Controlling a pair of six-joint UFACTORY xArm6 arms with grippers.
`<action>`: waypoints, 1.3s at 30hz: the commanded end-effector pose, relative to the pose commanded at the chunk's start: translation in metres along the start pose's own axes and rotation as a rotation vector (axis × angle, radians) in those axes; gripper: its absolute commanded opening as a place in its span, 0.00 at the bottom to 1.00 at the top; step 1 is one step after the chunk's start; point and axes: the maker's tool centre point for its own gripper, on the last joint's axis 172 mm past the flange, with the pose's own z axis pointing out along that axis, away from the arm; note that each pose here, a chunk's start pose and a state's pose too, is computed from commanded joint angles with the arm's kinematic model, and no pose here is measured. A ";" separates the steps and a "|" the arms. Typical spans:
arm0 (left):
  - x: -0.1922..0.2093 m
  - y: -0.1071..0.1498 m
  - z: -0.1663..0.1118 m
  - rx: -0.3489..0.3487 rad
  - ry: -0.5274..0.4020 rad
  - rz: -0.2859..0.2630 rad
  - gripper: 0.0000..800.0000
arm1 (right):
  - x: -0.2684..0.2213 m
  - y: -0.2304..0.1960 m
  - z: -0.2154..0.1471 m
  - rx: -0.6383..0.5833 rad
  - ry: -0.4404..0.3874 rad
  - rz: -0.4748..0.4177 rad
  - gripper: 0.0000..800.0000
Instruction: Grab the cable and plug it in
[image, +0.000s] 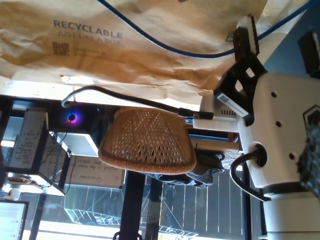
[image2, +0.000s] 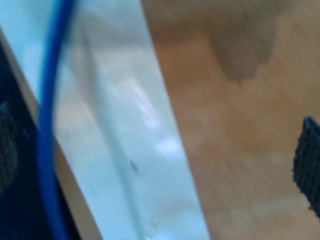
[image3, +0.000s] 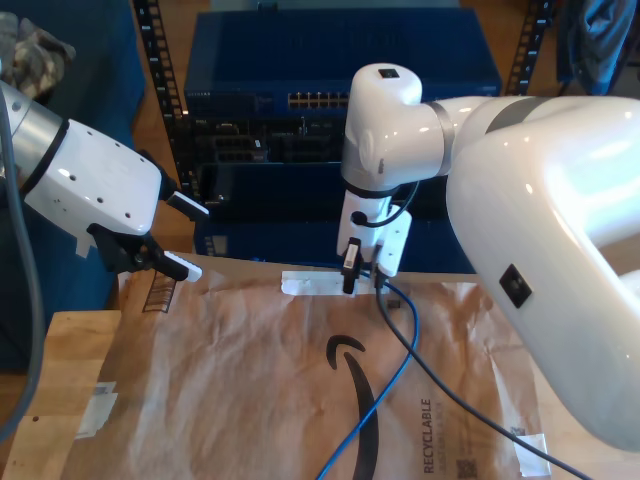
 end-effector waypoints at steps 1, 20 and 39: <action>0.000 -0.001 0.001 0.003 -0.001 -0.001 1.00 | 0.003 -0.002 0.001 0.005 0.008 0.010 0.96; 0.001 -0.001 0.000 0.001 -0.001 -0.001 1.00 | 0.025 -0.013 0.024 0.025 0.094 0.079 0.19; 0.004 0.001 -0.005 -0.011 -0.002 -0.009 1.00 | 0.089 0.022 -0.140 0.132 0.081 0.091 0.01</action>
